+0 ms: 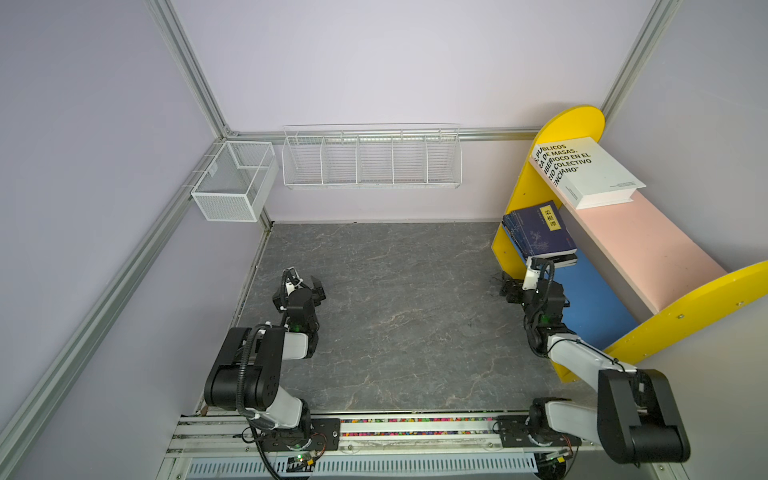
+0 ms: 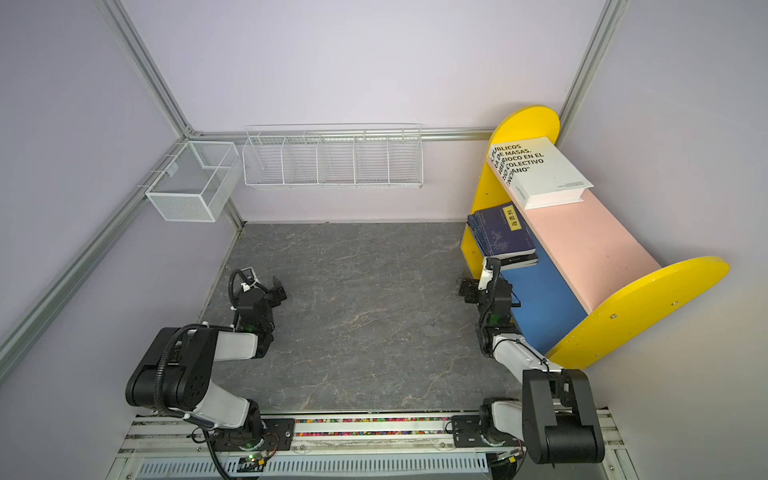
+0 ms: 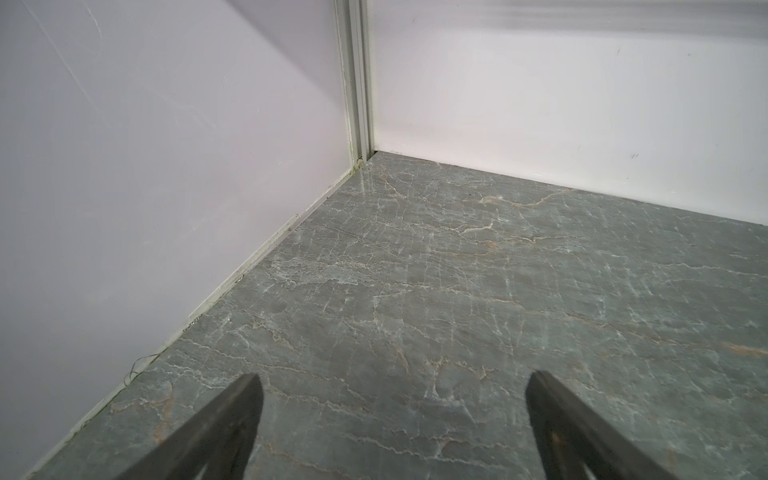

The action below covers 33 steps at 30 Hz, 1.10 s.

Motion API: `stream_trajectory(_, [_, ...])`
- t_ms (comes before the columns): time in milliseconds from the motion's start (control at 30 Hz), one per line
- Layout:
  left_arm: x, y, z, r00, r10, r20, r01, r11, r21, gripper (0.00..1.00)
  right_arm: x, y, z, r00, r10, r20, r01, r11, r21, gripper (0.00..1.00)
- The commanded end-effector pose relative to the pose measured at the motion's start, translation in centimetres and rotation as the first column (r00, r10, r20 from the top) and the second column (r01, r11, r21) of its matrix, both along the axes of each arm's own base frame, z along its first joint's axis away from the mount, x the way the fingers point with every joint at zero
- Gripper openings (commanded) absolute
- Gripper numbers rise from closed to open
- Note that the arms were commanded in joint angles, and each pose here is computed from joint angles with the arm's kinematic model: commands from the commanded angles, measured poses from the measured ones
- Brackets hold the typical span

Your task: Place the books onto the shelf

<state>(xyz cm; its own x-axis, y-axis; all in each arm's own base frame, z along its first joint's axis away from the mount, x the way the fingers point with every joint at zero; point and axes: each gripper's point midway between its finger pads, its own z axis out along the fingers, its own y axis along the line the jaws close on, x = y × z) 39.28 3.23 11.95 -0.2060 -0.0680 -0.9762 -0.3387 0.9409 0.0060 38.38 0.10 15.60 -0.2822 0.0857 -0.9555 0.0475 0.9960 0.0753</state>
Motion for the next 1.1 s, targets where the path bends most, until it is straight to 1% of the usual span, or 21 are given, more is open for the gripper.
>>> stream_trajectory(0, [0.3,0.0,0.0,1.000,-0.009,-0.005,0.009,1.000,0.018,0.99,-0.8,-3.3,-1.5,0.991,-0.131,-0.021,0.129,0.987,-0.093,0.89])
stream_trajectory(67, [0.3,0.0,0.1,1.000,-0.008,-0.002,0.008,1.000,0.018,0.99,-0.9,-2.9,-2.3,0.994,-0.108,-0.011,0.106,0.990,-0.089,0.89])
stream_trajectory(200, [0.3,0.0,0.1,1.000,-0.009,-0.004,0.009,1.000,0.018,0.99,-0.3,-3.8,-4.5,0.986,-0.167,-0.018,0.164,0.983,-0.084,0.89])
stream_trajectory(233, [0.3,0.0,0.1,1.000,-0.008,-0.003,0.008,1.000,0.018,0.99,0.1,-3.4,-4.8,0.990,-0.140,-0.003,0.139,0.985,-0.101,0.88])
stream_trajectory(267, [0.3,0.0,0.1,1.000,-0.008,-0.003,0.008,1.000,0.018,0.99,0.3,-2.7,-6.1,0.992,-0.111,-0.059,0.103,0.988,-0.113,0.89])
stream_trajectory(333, [0.3,0.0,0.1,1.000,-0.008,-0.002,0.008,1.000,0.017,0.99,0.7,-2.4,-6.0,0.994,-0.108,-0.015,0.105,0.985,-0.137,0.88])
stream_trajectory(400, [0.3,0.0,0.1,1.000,-0.008,-0.004,0.008,1.000,0.017,0.99,0.6,-2.5,-6.3,0.991,-0.113,-0.066,0.104,0.986,-0.131,0.89])
stream_trajectory(467, [0.3,0.0,0.1,1.000,-0.008,-0.004,0.008,1.000,0.017,0.99,0.7,-2.5,-6.1,0.993,-0.114,-0.039,0.108,0.985,-0.135,0.88])
stream_trajectory(533, [0.3,0.0,0.1,1.000,-0.006,-0.005,0.006,1.000,0.015,0.99,0.7,-2.5,-6.3,0.992,-0.115,-0.060,0.106,0.985,-0.133,0.89])
stream_trajectory(1067, [0.3,0.0,0.1,1.000,-0.010,0.000,0.010,1.000,0.018,0.99,0.7,-2.2,-6.1,0.992,-0.112,-0.051,0.104,0.984,-0.146,0.88])
